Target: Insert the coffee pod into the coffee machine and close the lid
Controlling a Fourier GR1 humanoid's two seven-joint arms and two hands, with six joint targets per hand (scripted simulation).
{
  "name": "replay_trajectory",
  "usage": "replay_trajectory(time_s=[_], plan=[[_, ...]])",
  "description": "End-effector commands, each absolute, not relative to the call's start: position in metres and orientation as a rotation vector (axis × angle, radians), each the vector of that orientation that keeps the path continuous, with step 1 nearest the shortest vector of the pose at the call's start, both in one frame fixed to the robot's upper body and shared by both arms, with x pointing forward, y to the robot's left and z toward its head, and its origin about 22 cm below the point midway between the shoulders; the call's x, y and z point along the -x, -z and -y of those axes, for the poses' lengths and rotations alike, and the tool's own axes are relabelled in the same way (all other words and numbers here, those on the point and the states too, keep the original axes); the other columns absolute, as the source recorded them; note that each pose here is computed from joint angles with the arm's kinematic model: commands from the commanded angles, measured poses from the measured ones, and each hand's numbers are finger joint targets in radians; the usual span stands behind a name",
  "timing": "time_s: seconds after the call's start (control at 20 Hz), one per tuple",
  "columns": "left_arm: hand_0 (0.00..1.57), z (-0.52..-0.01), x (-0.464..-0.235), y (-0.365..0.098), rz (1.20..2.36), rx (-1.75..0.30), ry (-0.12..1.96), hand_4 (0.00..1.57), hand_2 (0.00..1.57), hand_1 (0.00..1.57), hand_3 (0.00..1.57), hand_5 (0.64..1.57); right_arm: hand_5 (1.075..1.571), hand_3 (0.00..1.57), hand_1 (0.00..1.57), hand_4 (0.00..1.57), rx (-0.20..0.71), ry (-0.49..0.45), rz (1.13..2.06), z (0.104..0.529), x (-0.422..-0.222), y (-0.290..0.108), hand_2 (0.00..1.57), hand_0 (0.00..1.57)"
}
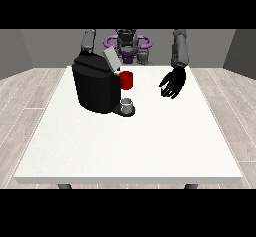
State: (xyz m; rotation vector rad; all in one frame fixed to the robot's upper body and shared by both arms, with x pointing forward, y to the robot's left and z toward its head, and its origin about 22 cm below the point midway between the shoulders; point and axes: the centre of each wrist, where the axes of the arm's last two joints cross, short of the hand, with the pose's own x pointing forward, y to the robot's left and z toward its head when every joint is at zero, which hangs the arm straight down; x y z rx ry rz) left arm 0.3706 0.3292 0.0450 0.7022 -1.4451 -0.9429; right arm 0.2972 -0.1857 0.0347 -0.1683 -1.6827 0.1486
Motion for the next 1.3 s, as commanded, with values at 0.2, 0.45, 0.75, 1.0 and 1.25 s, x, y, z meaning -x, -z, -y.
replay_trajectory(time_s=[0.2,0.45,0.75,1.0,1.25], plan=[[0.83,-0.322,-0.368,-0.021,1.296,-0.794,1.156,0.34,1.0,0.83,0.86,1.571,1.571,0.0,0.0,0.0,0.159,-0.186,1.614,0.191,-0.298,-0.021,0.0,0.0],[0.75,-0.321,-0.376,-0.022,1.195,-0.787,1.242,0.37,0.94,0.75,0.81,1.571,1.571,0.0,0.0,0.0,0.14,-0.165,1.634,0.178,-0.298,-0.013,0.0,0.0],[0.91,-0.326,-0.38,-0.02,1.199,-0.733,1.253,0.41,1.05,0.91,0.96,1.571,1.571,0.0,0.0,0.0,0.136,-0.139,1.583,0.209,-0.295,0.0,0.0,0.0],[1.28,-0.298,-0.394,-0.031,1.303,-0.728,1.246,0.5,1.31,1.28,1.24,1.571,1.571,0.0,0.0,0.0,0.248,-0.142,1.563,0.198,-0.308,-0.001,0.0,0.0],[1.45,-0.307,-0.408,-0.063,1.392,-0.566,1.171,0.52,1.43,1.45,1.36,1.571,1.571,0.0,0.0,0.0,0.278,-0.158,1.499,0.208,-0.303,0.009,0.0,0.0]])
